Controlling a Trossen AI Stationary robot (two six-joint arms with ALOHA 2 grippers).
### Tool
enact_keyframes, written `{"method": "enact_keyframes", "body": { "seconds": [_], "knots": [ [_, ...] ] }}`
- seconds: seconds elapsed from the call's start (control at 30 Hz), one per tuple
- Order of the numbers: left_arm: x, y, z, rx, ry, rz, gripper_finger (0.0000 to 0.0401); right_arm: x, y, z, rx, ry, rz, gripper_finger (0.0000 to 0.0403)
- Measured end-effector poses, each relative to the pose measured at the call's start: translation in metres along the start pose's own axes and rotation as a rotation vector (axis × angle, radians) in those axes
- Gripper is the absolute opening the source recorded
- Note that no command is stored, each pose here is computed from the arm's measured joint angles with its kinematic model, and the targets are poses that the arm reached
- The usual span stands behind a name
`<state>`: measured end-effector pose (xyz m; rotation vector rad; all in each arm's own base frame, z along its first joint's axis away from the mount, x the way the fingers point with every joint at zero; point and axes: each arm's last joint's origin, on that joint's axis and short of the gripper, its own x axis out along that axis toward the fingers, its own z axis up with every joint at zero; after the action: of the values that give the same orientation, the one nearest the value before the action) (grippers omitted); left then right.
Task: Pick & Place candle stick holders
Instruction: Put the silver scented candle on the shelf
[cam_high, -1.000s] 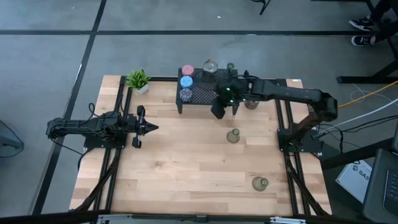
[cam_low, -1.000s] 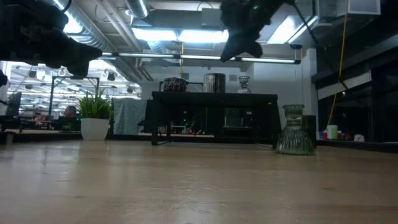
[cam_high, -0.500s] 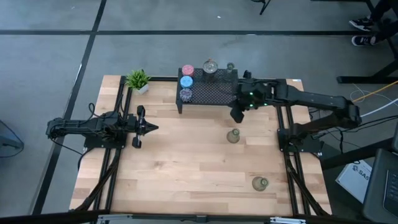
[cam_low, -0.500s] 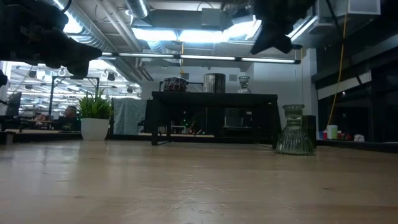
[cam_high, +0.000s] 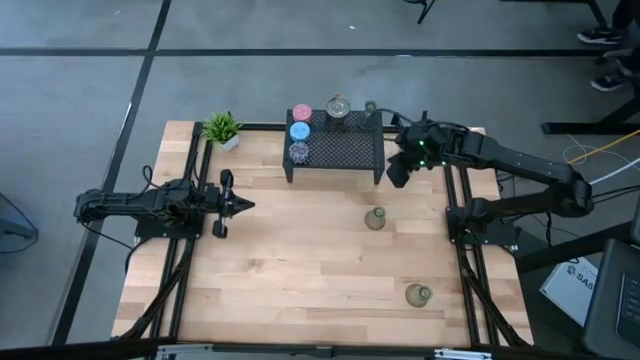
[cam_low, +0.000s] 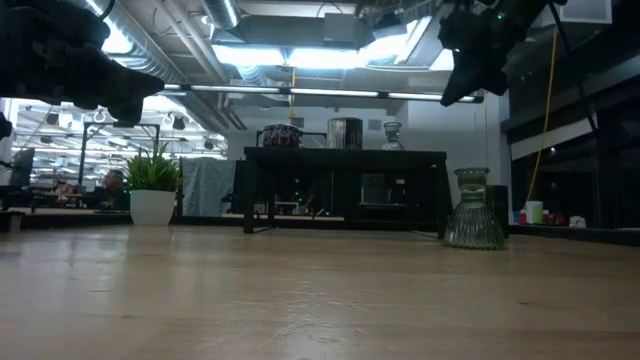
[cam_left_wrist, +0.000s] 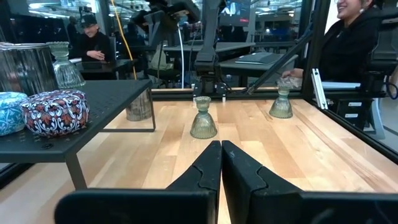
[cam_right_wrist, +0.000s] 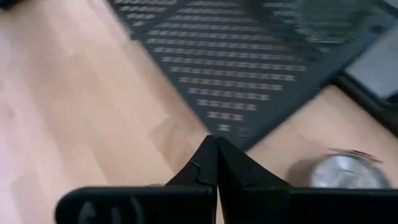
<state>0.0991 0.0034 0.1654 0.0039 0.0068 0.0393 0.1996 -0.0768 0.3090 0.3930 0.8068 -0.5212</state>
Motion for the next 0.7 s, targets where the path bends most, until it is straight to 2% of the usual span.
{"method": "enact_keyframes", "body": {
  "seconds": [0.2,0.33,0.5,0.7],
  "knots": [
    [0.000,0.000,0.000,0.000,0.000,0.000,0.0006,-0.002,-0.024,0.001,0.083,0.013,-0.096,0.0002],
    [0.000,0.000,0.000,0.000,0.000,0.000,0.0008,0.001,-0.037,0.001,0.129,0.047,-0.144,0.0017],
    [0.000,0.000,0.000,0.000,-0.001,0.000,0.0006,0.007,-0.046,0.003,0.149,0.064,-0.189,0.0060],
    [0.000,0.000,0.000,0.000,-0.001,0.000,0.0008,0.007,-0.049,0.000,0.132,0.106,-0.205,0.0133]
  ]
}}
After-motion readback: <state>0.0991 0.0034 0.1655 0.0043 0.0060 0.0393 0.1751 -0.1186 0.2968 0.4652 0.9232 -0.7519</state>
